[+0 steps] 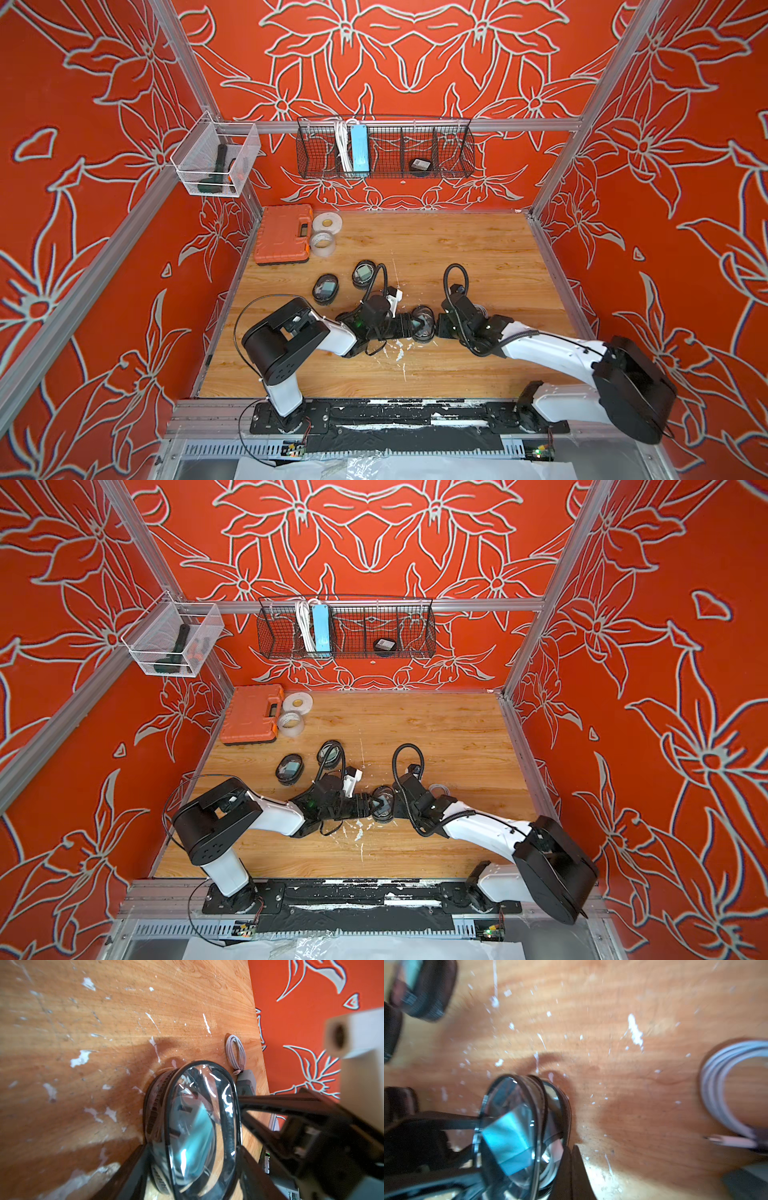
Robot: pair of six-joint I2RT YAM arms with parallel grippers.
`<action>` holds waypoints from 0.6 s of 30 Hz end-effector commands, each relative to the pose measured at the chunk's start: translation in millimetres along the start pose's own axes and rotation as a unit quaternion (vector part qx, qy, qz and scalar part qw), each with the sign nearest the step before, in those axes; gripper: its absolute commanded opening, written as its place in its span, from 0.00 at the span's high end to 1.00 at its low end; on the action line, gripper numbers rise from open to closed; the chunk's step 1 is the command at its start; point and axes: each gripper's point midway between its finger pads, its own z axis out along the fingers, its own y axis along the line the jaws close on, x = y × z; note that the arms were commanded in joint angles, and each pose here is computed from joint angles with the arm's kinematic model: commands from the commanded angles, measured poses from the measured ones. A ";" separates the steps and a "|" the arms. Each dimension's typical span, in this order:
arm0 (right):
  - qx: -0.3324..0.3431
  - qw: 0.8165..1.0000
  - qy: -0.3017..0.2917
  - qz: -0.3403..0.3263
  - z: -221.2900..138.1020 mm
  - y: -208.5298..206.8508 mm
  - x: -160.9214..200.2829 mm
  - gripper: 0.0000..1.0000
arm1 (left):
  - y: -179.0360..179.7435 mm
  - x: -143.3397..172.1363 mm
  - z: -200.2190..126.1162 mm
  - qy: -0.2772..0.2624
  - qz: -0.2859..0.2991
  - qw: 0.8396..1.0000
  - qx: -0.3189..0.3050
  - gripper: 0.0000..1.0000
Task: Pack away charging kits
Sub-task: Close the storage bag at the center of the board.
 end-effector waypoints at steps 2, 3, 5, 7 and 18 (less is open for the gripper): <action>0.011 1.000 -0.006 0.003 -5.7 -9.2 0.9 0.99 | -11.1 -1.2 -0.5 -0.003 0.007 1.000 0.021 0.37; 0.003 1.000 -0.003 0.003 -5.0 -5.6 1.2 1.00 | -12.0 -1.5 -0.7 -0.004 0.007 1.000 0.022 0.37; -0.007 1.000 0.006 0.005 -1.6 -1.3 4.6 1.00 | -12.2 -1.7 -0.4 -0.004 0.007 1.000 0.023 0.37; -0.015 1.000 0.017 0.008 3.9 2.7 9.1 1.00 | -12.2 -1.6 -0.3 -0.003 0.006 1.000 0.023 0.37; -0.033 0.998 0.048 0.007 21.4 16.4 20.6 1.00 | -12.3 0.5 0.9 0.000 0.005 1.000 0.024 0.37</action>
